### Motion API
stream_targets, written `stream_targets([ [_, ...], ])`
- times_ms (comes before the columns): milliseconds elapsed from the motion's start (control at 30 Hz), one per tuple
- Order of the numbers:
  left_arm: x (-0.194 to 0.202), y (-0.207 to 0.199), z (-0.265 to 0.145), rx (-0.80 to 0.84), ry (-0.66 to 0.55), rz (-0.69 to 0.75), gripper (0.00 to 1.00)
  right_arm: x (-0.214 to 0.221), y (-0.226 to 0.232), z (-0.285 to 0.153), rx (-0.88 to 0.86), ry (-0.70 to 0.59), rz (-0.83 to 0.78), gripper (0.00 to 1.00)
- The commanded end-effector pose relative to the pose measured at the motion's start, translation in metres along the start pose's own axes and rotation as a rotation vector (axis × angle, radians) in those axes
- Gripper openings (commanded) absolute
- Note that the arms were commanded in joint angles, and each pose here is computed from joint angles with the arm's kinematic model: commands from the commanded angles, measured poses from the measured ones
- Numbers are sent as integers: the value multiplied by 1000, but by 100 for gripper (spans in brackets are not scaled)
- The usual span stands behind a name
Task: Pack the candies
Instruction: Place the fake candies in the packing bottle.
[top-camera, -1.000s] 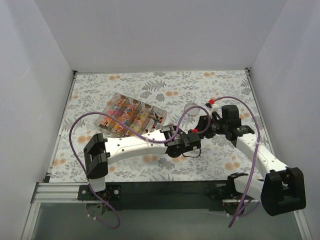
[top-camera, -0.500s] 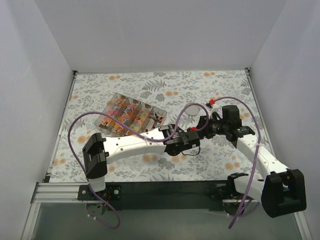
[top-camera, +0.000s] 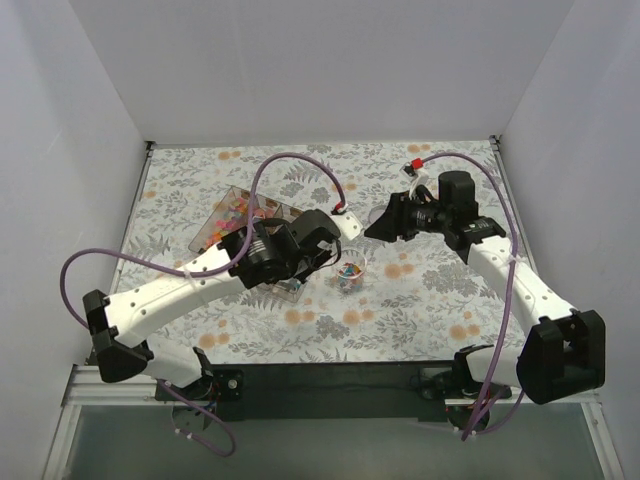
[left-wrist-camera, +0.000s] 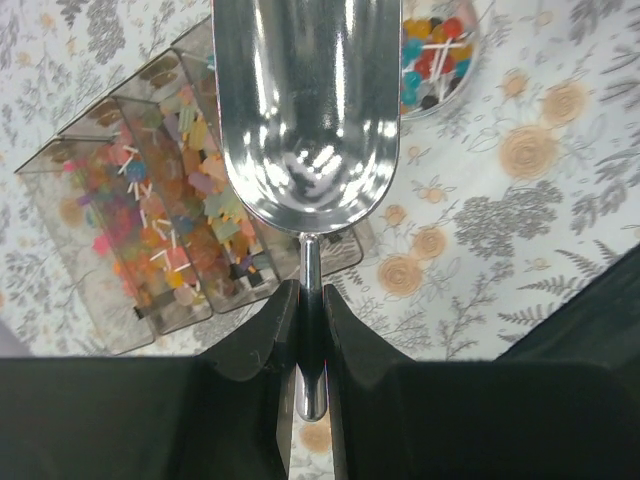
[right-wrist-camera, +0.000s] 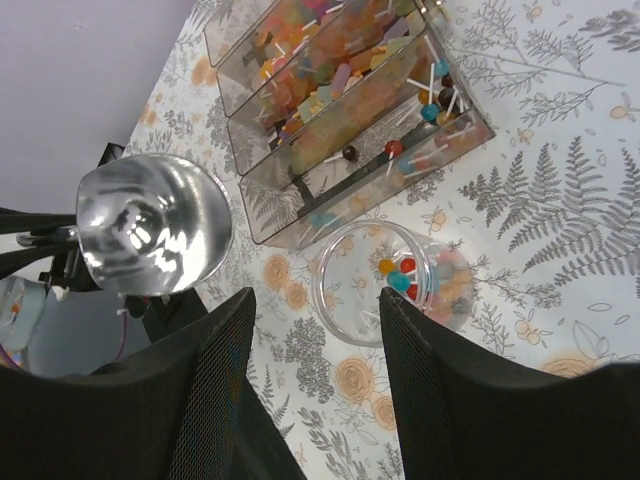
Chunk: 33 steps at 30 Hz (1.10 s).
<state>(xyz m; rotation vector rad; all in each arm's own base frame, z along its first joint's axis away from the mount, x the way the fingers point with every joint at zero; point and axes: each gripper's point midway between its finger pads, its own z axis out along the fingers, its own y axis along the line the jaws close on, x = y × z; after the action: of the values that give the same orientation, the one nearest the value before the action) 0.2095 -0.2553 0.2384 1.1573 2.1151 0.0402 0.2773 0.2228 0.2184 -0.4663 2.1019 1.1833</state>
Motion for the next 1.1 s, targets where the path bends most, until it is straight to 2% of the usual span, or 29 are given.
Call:
stream_targets([
  [0, -13, -19, 0, 115, -98, -57, 0, -11, 18, 7, -51, -8, -5, 60],
  [200, -1, -31, 9, 161, -84, -65, 0, -14, 27, 11, -74, -16, 4, 60],
  [567, 11, -12, 18, 116, -54, -129, 0, -20, 12, 7, 36, -72, -1, 60],
  [700, 16, -13, 21, 118, -42, -130, 0, -28, 12, 5, 46, -91, -15, 66],
  [933, 6, -22, 24, 167, -66, -123, 0, -19, 26, 18, -51, -16, -8, 71],
  [1067, -10, -29, 20, 220, -128, -125, 0, -4, 20, 31, -46, 32, 19, 71],
])
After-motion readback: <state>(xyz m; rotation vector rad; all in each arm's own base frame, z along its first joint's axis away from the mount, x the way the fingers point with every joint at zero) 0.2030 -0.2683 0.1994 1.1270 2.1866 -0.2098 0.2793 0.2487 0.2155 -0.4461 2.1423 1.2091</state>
